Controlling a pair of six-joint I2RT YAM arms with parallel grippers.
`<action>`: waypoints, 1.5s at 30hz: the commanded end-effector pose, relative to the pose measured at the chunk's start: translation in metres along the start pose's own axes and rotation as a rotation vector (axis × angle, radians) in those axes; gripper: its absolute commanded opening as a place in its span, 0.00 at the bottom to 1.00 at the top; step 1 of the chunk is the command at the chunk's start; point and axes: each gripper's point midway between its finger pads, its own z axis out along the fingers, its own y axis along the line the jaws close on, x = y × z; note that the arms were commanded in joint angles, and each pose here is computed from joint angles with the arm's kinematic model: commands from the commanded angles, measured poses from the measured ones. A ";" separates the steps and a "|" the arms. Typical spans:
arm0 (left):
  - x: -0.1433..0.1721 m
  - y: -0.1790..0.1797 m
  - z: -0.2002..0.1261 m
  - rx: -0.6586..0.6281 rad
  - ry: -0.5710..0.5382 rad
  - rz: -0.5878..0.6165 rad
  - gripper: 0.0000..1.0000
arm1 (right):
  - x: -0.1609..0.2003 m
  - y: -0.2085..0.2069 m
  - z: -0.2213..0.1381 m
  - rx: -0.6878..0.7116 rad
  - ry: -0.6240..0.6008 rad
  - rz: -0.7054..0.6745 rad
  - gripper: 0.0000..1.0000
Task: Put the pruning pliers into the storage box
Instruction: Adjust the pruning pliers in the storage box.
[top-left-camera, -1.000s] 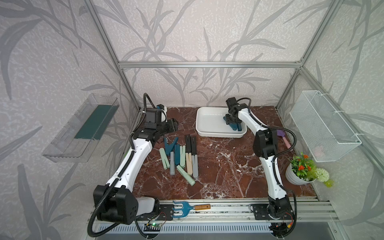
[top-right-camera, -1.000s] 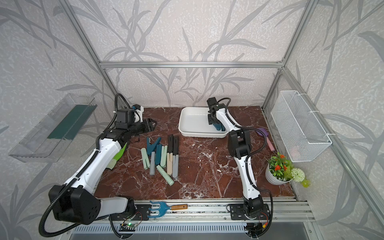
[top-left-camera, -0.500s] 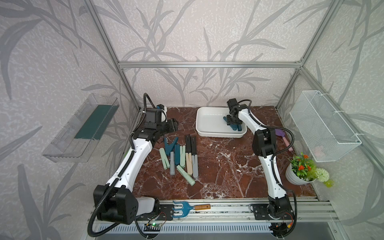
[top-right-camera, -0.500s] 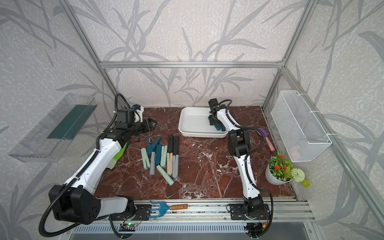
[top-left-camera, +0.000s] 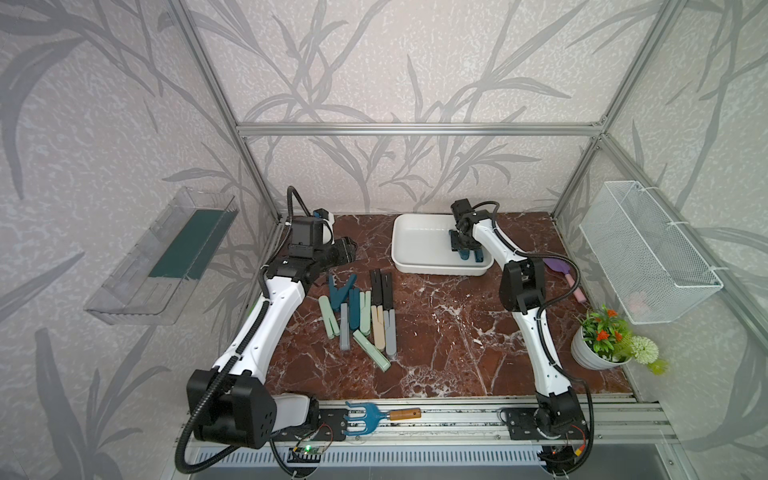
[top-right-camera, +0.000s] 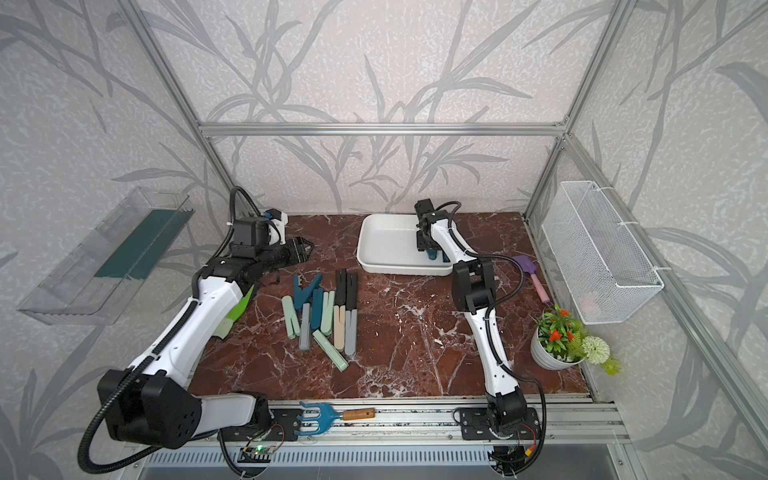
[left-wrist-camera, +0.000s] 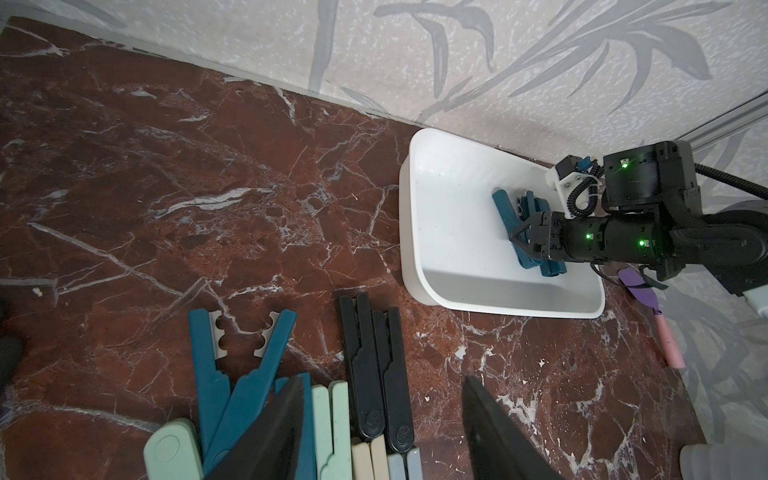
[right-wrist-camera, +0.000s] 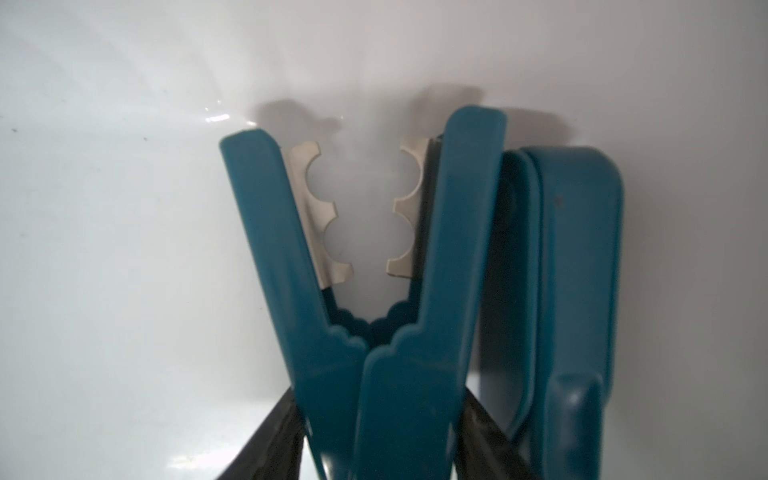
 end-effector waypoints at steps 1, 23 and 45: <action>-0.004 -0.001 -0.004 -0.005 -0.012 0.009 0.61 | -0.003 -0.002 0.014 0.009 -0.009 0.002 0.48; -0.004 -0.001 -0.008 -0.005 -0.019 0.013 0.61 | -0.013 -0.016 -0.006 0.029 -0.041 -0.007 0.50; -0.008 -0.002 -0.007 -0.006 -0.026 0.016 0.61 | -0.031 0.054 -0.063 -0.195 -0.147 -0.067 0.52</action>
